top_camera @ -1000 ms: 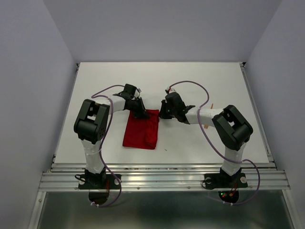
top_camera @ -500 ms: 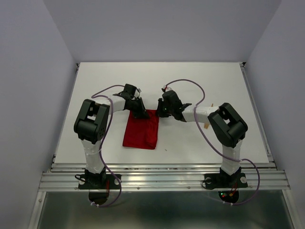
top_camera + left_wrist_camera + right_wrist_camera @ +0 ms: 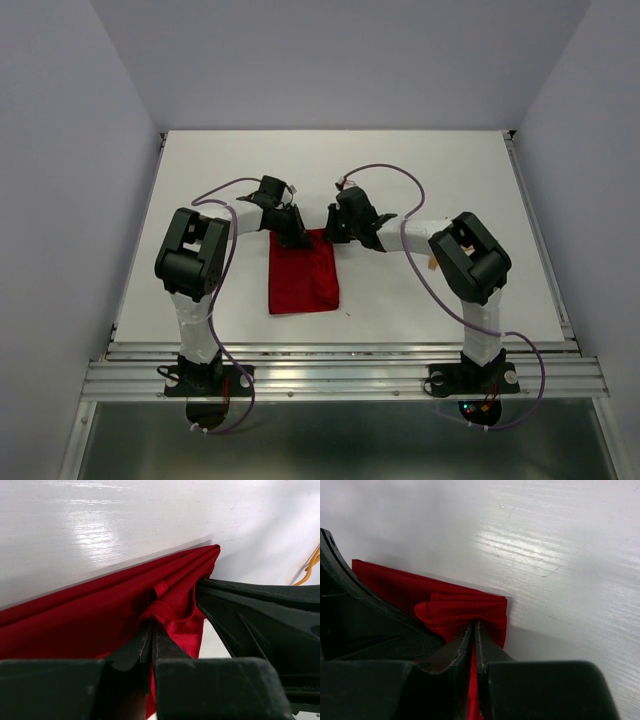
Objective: Fold the napkin into a case and place the utensils inside
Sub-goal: Fold the lower triangle-folded napkin at the center of the board.
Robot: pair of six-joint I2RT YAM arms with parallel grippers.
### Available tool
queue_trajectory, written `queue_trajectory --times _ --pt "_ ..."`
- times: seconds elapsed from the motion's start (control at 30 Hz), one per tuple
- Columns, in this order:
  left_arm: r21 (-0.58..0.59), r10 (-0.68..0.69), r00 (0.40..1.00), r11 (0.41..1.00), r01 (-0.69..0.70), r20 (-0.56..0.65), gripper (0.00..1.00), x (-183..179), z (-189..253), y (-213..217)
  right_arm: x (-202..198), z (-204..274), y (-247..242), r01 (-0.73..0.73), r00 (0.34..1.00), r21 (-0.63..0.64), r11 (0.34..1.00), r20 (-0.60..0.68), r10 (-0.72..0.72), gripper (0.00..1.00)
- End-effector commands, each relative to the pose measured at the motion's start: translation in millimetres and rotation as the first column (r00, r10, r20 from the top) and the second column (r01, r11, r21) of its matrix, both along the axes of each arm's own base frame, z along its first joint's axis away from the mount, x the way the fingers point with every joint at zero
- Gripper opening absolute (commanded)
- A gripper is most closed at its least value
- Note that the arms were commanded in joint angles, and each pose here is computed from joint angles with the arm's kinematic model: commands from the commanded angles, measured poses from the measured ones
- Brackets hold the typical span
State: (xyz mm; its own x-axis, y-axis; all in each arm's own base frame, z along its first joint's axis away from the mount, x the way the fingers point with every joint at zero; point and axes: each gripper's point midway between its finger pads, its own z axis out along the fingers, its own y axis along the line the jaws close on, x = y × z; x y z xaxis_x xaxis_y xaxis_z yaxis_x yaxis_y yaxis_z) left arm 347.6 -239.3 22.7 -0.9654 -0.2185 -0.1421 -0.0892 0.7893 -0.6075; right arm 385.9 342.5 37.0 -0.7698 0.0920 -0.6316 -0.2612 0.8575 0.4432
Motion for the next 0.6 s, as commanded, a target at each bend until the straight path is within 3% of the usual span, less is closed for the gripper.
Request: queue_trajectory --times 0.0,0.3,0.33,0.43,0.57 --pt "0.054 -0.013 1.000 0.998 0.012 0.020 0.15 3 -2 6 13 13 14 0.004 0.999 0.026 1.000 0.050 -0.006 0.12" --pt "0.039 -0.001 0.986 0.999 -0.006 0.164 0.43 17 47 7 10 2 10 0.010 0.999 0.010 1.000 0.031 -0.011 0.12" --pt "0.040 0.009 0.984 0.999 -0.016 0.177 0.55 19 50 8 11 3 10 0.009 0.999 0.010 1.000 0.033 -0.010 0.12" --pt "0.032 0.021 0.980 0.999 -0.027 0.197 0.68 24 55 7 12 6 11 0.009 0.999 0.014 1.000 0.037 -0.010 0.12" --pt "0.038 0.034 0.979 0.998 -0.043 0.201 0.68 31 53 6 12 7 12 0.003 0.999 0.019 1.000 0.039 -0.004 0.12"
